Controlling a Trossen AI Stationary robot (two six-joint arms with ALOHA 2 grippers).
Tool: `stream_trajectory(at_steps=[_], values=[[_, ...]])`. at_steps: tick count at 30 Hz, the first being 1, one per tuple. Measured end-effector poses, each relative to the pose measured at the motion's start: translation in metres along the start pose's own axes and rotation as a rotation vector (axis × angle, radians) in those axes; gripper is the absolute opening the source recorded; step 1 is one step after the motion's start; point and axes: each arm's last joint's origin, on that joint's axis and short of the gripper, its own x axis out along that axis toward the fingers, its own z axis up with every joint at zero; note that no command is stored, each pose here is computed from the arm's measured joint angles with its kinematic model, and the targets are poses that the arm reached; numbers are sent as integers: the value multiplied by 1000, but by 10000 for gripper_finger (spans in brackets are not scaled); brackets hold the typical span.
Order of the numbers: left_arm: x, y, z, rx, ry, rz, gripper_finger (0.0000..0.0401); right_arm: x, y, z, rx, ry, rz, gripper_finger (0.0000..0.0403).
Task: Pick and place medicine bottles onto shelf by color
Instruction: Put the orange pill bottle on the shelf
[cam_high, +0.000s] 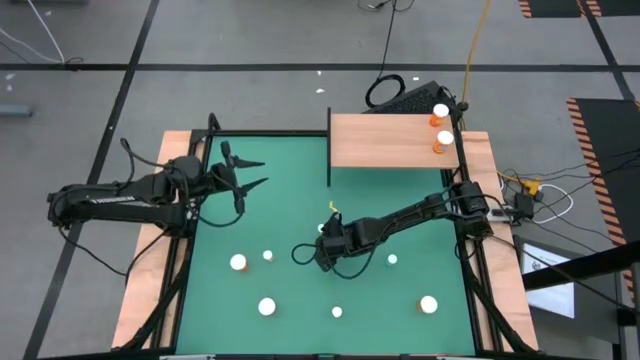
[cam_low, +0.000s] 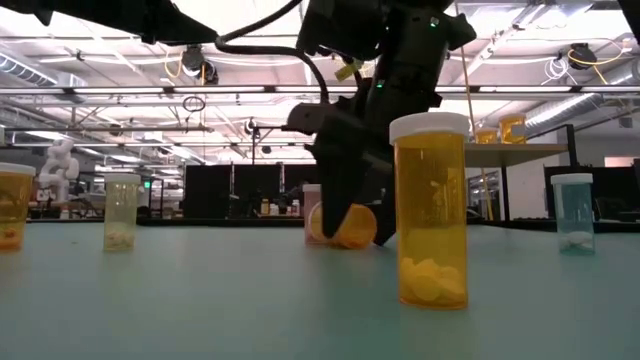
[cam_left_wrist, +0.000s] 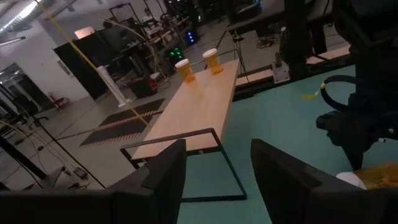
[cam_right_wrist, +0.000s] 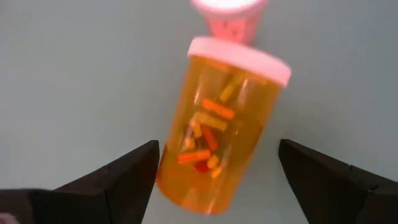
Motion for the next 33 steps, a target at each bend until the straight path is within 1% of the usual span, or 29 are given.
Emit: stream_trajectory(at_steps=[4,10,13,17,21,23,28,30,33], values=[[0,0,0,-1,-5,2,182,-1,-4,-3,-19,35,-45,274],[0,1,2,-11,-20,9,182,-1,-5,-3,-67,37,-45,193],[0,1,2,-11,-22,10,182,-1,-5,-3,-106,40,-45,168],[0,1,2,-12,-23,10,182,-1,-5,-4,-149,44,-44,170],[0,1,2,-17,-22,10,182,-2,-5,-4,-188,48,-41,197],[0,1,2,-25,-23,10,182,-4,-5,-4,-203,57,-33,201],[0,2,4,-51,-43,18,182,-15,-3,-5,-254,81,18,182],[0,2,5,-61,-51,22,182,-22,-2,-5,-282,71,38,174],[0,2,5,-68,-52,26,182,-38,1,-5,-328,37,76,173]])
